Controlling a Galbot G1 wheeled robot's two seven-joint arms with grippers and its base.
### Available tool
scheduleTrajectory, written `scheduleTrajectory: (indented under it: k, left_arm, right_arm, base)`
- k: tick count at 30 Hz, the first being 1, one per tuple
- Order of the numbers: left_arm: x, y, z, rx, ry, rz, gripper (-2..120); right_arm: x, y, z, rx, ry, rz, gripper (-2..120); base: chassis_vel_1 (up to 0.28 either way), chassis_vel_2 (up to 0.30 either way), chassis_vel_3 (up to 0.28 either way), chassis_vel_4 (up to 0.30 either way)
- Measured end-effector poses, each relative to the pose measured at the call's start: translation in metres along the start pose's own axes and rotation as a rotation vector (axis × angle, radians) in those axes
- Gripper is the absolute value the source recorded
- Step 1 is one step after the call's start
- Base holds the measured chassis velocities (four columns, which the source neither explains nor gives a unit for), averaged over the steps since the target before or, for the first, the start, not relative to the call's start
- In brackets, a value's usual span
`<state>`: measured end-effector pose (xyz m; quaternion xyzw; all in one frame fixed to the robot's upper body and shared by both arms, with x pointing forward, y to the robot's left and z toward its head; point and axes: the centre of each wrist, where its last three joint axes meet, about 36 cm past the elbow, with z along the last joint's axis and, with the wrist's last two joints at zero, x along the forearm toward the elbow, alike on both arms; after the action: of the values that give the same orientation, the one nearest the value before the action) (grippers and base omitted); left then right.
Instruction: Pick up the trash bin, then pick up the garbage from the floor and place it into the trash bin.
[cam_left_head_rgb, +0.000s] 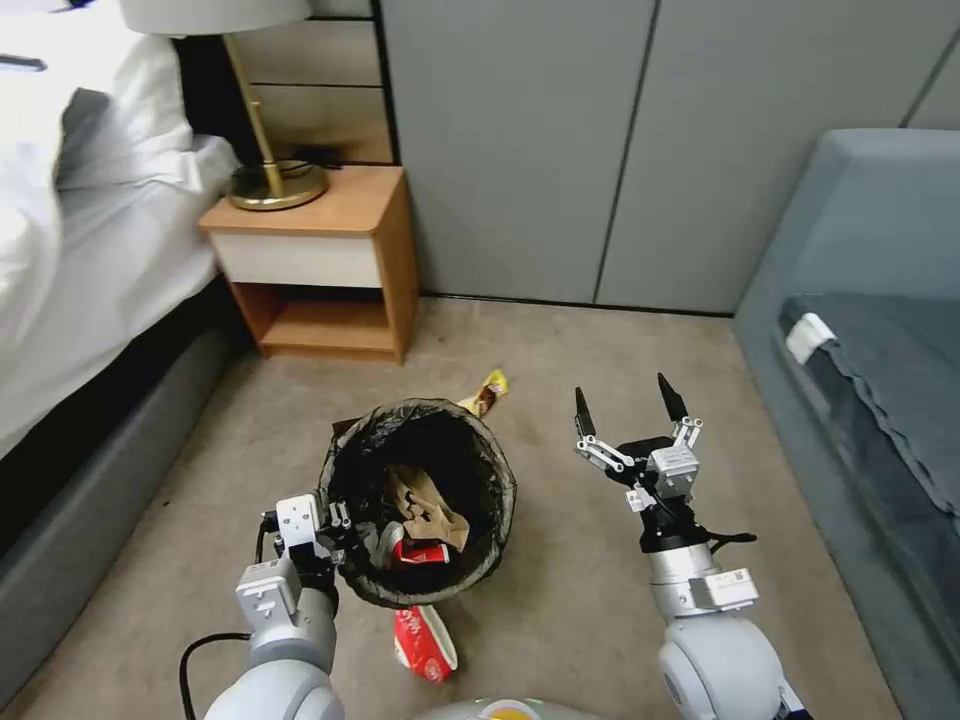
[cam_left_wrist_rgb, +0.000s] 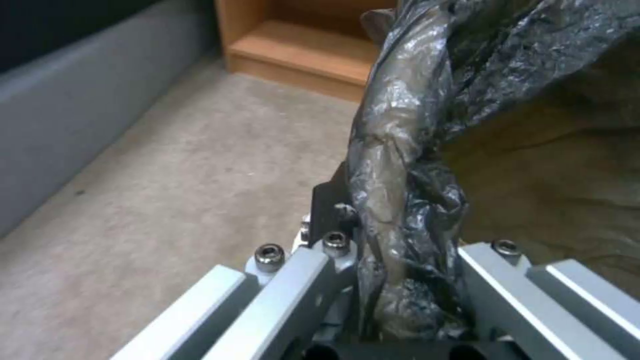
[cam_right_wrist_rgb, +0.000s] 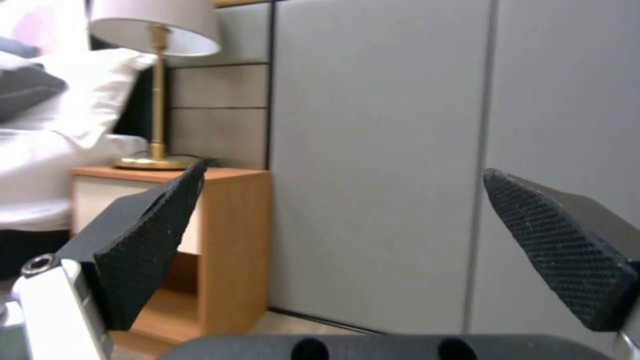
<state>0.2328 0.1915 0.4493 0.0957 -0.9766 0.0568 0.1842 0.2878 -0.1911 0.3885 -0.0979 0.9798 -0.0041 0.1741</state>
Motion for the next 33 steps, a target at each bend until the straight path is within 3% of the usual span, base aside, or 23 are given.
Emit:
scheduleTrajectory:
  k: [33]
  left_arm:
    - [0.0001,0.0013,-0.0042,0.007,-0.017,-0.002,1]
  right_arm:
    - [-0.0071,-0.0009,-0.0067,-0.015,-0.021,-0.001,100]
  base:
    - [0.117,0.120,0.123,0.114]
